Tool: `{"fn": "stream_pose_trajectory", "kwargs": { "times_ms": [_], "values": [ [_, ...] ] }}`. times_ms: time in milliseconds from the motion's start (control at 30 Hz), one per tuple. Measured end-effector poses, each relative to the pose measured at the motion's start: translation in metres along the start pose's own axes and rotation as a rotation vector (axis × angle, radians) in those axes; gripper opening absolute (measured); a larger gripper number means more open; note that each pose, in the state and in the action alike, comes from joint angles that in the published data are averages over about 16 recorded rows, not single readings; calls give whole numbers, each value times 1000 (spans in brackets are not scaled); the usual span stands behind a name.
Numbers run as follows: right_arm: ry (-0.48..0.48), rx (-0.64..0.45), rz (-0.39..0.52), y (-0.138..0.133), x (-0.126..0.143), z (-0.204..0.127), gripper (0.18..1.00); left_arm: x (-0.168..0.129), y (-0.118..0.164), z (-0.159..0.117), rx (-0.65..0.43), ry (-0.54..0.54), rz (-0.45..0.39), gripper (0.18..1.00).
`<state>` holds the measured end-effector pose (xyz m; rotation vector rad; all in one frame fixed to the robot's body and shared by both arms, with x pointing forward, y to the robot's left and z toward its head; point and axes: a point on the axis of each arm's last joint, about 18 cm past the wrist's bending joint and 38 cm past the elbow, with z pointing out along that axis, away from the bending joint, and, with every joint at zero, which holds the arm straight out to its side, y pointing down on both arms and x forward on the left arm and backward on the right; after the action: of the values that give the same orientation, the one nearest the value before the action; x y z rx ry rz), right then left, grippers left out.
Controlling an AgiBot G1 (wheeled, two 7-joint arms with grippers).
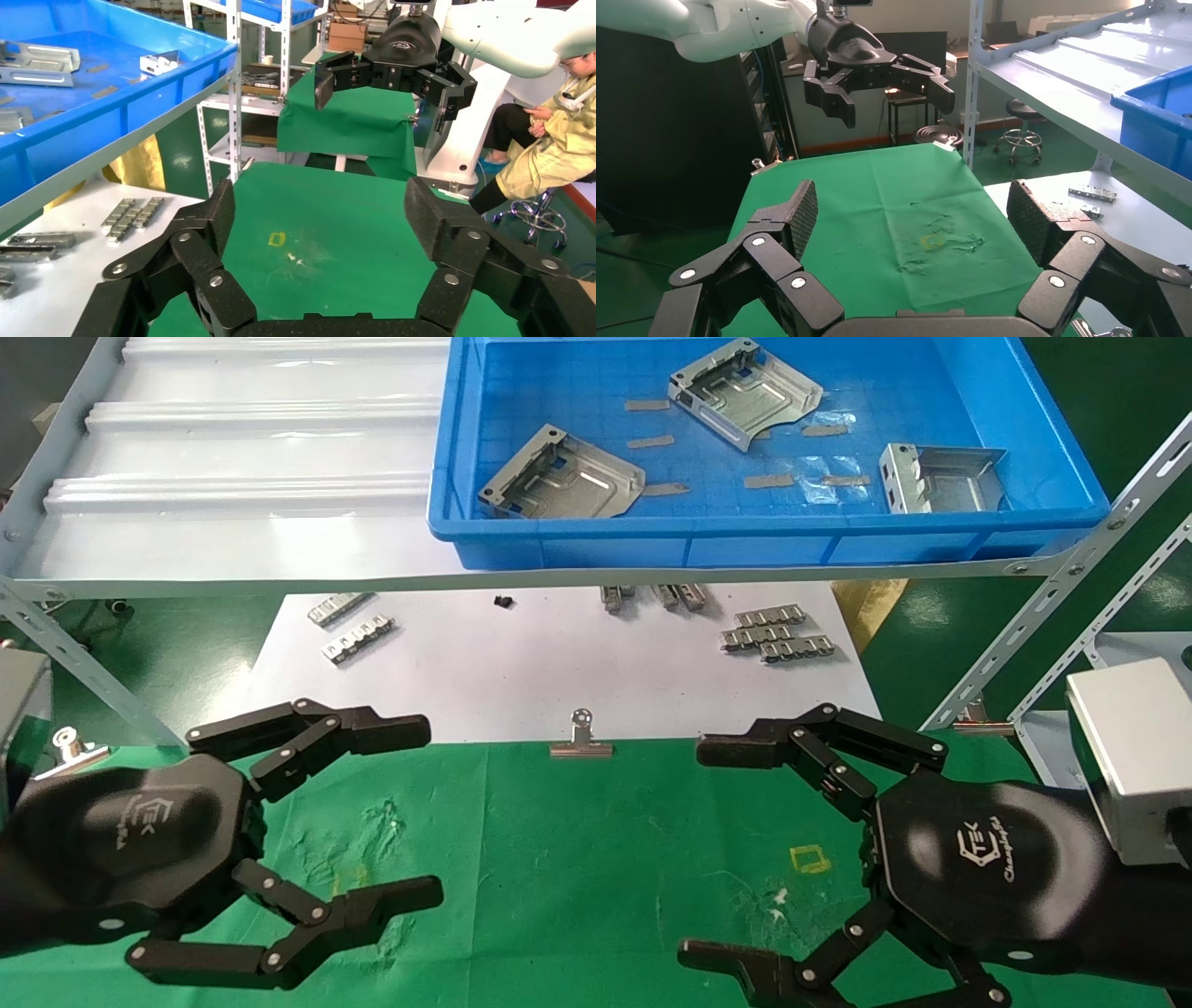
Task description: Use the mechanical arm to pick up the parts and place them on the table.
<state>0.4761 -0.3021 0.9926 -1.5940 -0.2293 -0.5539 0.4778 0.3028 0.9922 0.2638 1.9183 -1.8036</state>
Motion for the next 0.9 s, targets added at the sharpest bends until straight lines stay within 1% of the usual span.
{"fn": "stream_pose_trajectory", "kwargs": {
  "times_ms": [267, 400, 733, 900],
  "values": [
    [0, 0, 0, 0, 0, 0, 1000, 0, 0, 0, 0, 0, 0, 799],
    [0, 0, 0, 0, 0, 0, 1000, 0, 0, 0, 0, 0, 0, 722],
    [0, 0, 0, 0, 0, 0, 1000, 0, 0, 0, 0, 0, 0, 477],
    [0, 0, 0, 0, 0, 0, 1000, 0, 0, 0, 0, 0, 0, 378]
  ]
}}
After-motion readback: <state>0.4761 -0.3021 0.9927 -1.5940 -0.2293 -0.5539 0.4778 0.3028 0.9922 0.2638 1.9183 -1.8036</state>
